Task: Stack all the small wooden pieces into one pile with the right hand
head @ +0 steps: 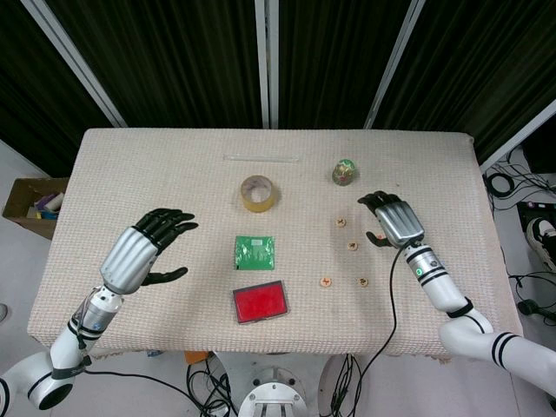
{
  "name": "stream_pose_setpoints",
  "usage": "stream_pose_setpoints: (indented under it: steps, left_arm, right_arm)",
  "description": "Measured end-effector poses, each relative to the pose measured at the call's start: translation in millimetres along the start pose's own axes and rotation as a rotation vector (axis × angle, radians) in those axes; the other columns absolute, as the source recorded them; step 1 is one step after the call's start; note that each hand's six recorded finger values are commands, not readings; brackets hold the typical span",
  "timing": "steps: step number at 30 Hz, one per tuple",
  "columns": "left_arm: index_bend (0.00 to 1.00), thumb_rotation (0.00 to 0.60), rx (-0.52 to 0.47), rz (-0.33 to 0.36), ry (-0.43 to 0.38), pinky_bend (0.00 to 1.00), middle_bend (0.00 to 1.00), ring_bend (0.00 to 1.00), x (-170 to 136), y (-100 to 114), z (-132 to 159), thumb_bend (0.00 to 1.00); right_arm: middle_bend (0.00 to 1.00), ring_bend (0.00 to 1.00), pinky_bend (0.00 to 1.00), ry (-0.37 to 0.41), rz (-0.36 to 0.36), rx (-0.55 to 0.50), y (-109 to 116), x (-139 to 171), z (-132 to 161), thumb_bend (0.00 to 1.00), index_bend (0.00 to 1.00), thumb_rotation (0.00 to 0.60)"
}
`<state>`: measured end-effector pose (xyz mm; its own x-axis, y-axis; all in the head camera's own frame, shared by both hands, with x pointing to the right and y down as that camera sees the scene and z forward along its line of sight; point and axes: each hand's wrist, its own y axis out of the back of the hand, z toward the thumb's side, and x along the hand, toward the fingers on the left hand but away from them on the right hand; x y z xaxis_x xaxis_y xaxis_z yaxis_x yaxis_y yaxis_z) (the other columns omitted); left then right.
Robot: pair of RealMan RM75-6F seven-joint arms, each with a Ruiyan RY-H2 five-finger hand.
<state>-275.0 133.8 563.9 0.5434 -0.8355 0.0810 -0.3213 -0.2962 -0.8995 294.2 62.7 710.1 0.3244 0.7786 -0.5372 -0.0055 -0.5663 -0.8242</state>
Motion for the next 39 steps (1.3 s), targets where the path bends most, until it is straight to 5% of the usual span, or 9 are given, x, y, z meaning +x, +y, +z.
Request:
stream_pose_setpoints:
  steps: [12,23,39]
  left_arm:
    - [0.22,0.6,0.014,-0.017,0.055,0.23,0.2,0.18,-10,-1,-12,0.0]
    - [0.22,0.6,0.085,-0.091,0.305,0.23,0.2,0.18,-58,-5,-53,0.0]
    - [0.22,0.6,0.077,-0.089,0.425,0.23,0.2,0.18,-96,-7,-69,0.0]
  right_arm:
    - [0.24,0.11,0.25,0.052,-0.029,-0.008,4,12,9,0.26,0.21,0.6]
    - [0.26,0.11,0.25,0.205,0.089,-0.011,-24,83,45,0.21,0.3,0.6]
    - [0.24,0.09,0.23,0.347,0.117,0.202,-70,59,103,0.27,0.37,0.6]
